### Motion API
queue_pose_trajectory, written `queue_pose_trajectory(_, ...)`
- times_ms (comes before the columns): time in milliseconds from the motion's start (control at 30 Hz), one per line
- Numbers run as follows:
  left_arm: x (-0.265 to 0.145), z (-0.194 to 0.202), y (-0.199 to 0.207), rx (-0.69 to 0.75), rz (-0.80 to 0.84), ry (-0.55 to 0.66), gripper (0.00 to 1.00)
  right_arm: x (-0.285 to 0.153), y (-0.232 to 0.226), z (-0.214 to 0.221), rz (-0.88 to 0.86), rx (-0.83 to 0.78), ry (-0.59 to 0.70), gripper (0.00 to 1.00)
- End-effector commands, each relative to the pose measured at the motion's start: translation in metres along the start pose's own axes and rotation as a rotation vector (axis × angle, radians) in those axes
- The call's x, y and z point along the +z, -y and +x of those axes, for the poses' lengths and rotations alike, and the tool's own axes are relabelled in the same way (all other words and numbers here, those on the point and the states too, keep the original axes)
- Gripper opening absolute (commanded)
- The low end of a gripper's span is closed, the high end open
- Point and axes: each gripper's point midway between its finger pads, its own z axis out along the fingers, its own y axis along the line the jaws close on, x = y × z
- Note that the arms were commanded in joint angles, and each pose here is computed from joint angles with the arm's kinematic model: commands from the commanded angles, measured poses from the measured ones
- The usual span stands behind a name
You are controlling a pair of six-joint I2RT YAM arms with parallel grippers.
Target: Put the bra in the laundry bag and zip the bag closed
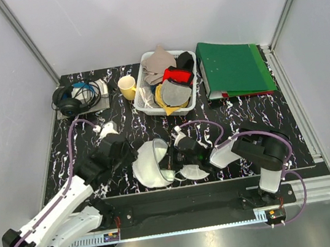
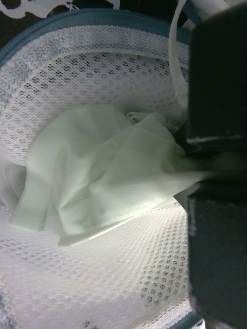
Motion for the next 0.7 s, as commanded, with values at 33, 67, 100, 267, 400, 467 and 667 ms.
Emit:
queue_pose_trajectory(33, 0.027, 0.002, -0.065, -0.096, -0.261, 0.009, 0.18, -0.003, -0.032, -0.013, -0.107, -0.039, 0.021, 0.0)
queue_pose_trajectory(67, 0.034, 0.007, -0.071, -0.095, -0.279, -0.018, 0.11, -0.003, -0.033, -0.013, -0.108, -0.039, 0.02, 0.0)
queue_pose_trajectory(100, 0.037, 0.009, -0.078, -0.107, -0.296, -0.025, 0.06, -0.003, -0.034, -0.013, -0.111, -0.038, 0.02, 0.0)
queue_pose_trajectory(267, 0.06, 0.025, -0.081, -0.114, -0.252, -0.047, 0.03, -0.001, -0.04, -0.014, -0.129, -0.036, 0.016, 0.0)
queue_pose_trajectory(400, 0.076, 0.035, -0.07, -0.117, -0.184, -0.078, 0.0, 0.0, -0.045, -0.012, -0.145, -0.036, -0.002, 0.0)
queue_pose_trajectory(467, 0.079, 0.043, -0.069, -0.116, -0.162, -0.098, 0.0, 0.0, -0.047, -0.01, -0.15, -0.035, -0.01, 0.0)
queue_pose_trajectory(667, 0.092, 0.058, -0.056, -0.104, -0.129, -0.155, 0.0, -0.002, -0.065, -0.006, -0.233, -0.007, -0.048, 0.0)
